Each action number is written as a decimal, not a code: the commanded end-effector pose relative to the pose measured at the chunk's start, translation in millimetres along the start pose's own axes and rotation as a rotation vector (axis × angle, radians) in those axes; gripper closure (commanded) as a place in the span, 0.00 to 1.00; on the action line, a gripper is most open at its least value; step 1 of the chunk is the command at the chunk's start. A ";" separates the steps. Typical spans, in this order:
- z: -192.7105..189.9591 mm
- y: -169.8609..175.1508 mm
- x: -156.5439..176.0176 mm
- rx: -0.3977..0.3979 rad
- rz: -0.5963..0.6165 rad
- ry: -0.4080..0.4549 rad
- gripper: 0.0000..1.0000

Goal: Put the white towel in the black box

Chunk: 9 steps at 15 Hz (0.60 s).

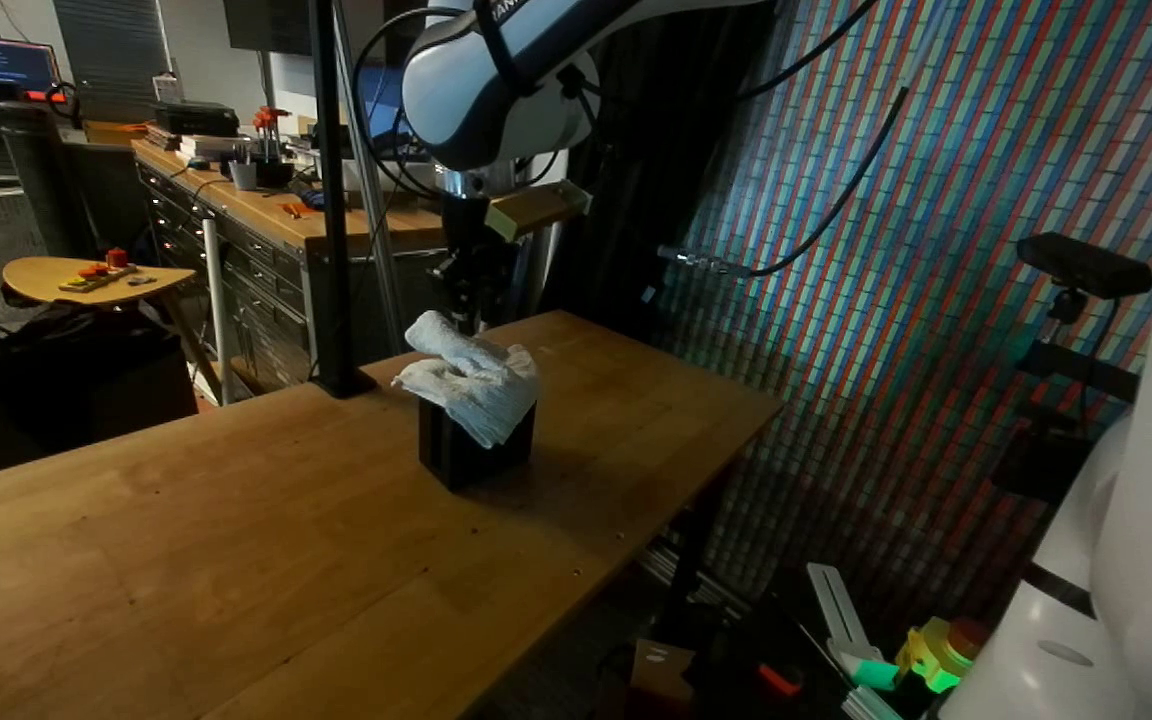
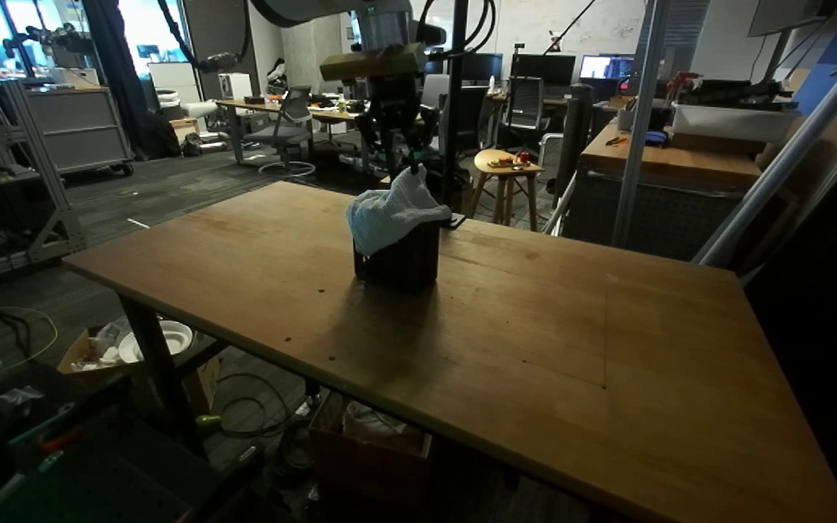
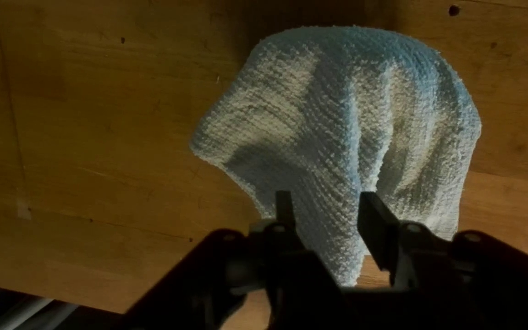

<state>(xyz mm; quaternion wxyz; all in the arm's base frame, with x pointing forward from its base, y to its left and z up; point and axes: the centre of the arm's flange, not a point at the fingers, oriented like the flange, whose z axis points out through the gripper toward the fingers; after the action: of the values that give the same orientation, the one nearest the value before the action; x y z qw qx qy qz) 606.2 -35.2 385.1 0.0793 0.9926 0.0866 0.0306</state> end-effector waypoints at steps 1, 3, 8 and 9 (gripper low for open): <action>-0.2 -5.6 0.8 0.028 -0.003 -0.002 0.88; 6.8 -6.9 -0.1 0.039 -0.003 -0.008 1.00; 23.6 -2.5 -1.7 0.054 -0.010 -0.021 1.00; 26.8 -2.2 -1.1 0.059 -0.010 -0.024 1.00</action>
<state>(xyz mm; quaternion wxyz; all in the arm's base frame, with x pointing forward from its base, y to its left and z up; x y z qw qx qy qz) 604.4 -32.4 361.5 0.0656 0.9941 0.0853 0.0114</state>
